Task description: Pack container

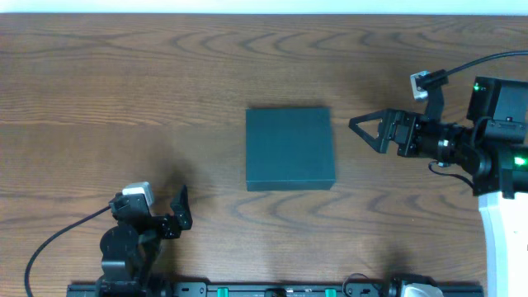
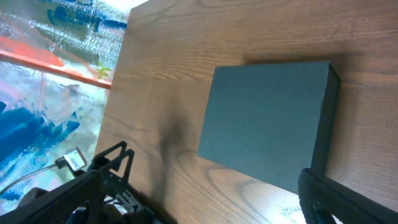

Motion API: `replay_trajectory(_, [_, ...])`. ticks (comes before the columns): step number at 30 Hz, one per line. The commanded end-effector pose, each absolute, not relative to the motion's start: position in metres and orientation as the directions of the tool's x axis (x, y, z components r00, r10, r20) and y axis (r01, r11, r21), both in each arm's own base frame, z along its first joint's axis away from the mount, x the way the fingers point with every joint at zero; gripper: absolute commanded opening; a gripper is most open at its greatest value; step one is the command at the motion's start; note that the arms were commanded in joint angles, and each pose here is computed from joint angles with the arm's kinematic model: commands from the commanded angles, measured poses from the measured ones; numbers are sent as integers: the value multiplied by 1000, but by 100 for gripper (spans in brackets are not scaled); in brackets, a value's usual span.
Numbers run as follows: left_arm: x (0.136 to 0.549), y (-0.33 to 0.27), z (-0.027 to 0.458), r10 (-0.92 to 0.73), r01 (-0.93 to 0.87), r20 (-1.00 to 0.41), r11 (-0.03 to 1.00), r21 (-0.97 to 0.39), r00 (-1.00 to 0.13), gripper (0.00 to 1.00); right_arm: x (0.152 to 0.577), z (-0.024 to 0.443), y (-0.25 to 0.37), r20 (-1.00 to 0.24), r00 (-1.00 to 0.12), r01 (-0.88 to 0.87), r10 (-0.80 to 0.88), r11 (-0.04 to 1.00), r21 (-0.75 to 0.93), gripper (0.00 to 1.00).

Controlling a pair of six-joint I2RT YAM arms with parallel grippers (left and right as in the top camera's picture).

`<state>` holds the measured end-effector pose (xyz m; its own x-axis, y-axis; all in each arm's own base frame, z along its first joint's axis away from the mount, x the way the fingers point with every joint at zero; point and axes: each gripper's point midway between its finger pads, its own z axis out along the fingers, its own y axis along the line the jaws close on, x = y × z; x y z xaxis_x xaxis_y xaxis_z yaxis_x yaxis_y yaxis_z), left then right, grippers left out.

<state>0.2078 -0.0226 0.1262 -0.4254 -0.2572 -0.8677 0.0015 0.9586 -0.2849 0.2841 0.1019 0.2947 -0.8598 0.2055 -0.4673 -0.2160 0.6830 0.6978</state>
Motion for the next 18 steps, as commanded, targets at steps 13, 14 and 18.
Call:
replay_trajectory(13, [209,-23,99,-268,-14,-847,956,-294,-459,95,284,300,101,-487,-850,-233,202,685,690,99])
replay_trajectory(14, [209,-22,99,-268,-19,-848,956,-292,-457,95,284,300,101,-487,-850,-233,202,685,691,99])
replay_trajectory(18, [209,-21,99,-268,-22,-848,957,-290,-457,95,284,300,101,-487,-849,-233,202,685,690,99])
